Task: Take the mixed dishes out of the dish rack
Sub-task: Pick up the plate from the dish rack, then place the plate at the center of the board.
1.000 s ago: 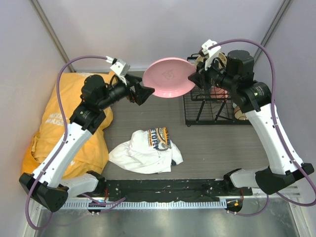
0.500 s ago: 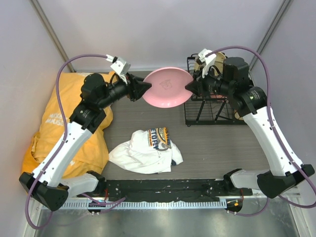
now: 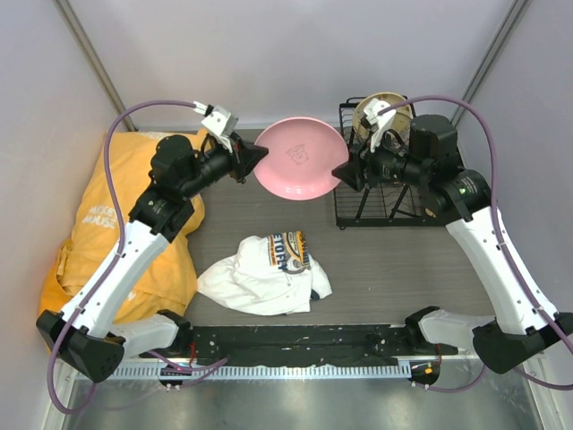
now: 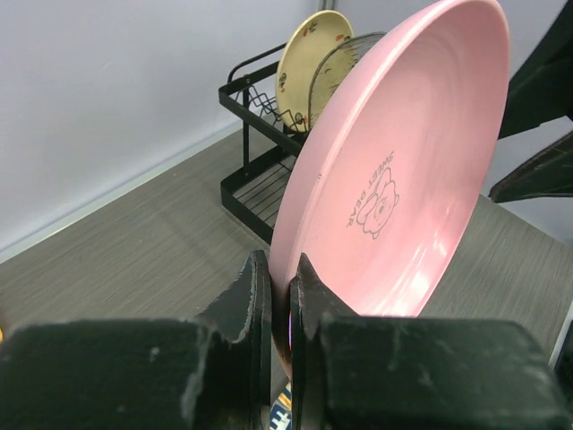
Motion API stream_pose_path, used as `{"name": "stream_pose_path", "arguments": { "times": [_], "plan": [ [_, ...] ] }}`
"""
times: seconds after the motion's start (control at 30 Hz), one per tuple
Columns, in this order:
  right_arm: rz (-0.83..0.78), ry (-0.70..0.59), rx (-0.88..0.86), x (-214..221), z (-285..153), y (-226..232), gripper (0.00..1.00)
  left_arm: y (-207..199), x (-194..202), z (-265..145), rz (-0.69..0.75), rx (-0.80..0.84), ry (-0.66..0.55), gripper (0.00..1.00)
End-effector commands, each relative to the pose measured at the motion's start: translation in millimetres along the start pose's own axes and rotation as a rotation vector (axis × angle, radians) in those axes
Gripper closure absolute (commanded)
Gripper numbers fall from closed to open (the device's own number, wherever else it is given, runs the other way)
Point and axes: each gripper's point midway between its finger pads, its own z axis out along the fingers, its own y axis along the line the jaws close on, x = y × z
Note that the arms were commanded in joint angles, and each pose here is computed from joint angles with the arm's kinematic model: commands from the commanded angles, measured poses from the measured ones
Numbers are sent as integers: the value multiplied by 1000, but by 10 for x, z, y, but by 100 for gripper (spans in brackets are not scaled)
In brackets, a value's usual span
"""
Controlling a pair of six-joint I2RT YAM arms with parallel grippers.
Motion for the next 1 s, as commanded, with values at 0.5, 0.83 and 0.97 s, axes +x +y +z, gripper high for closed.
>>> {"name": "stream_pose_path", "arguments": {
  "times": [0.5,0.83,0.97],
  "plan": [
    [-75,1,413,128,-405,-584,11,1066,85,133,-28,-377,63,100],
    [-87,27,508,379,-520,-696,11,2002,736,534,-312,-424,172,100],
    [-87,45,512,460,-499,-709,11,2159,1213,817,-434,-414,247,100]
  ]
}}
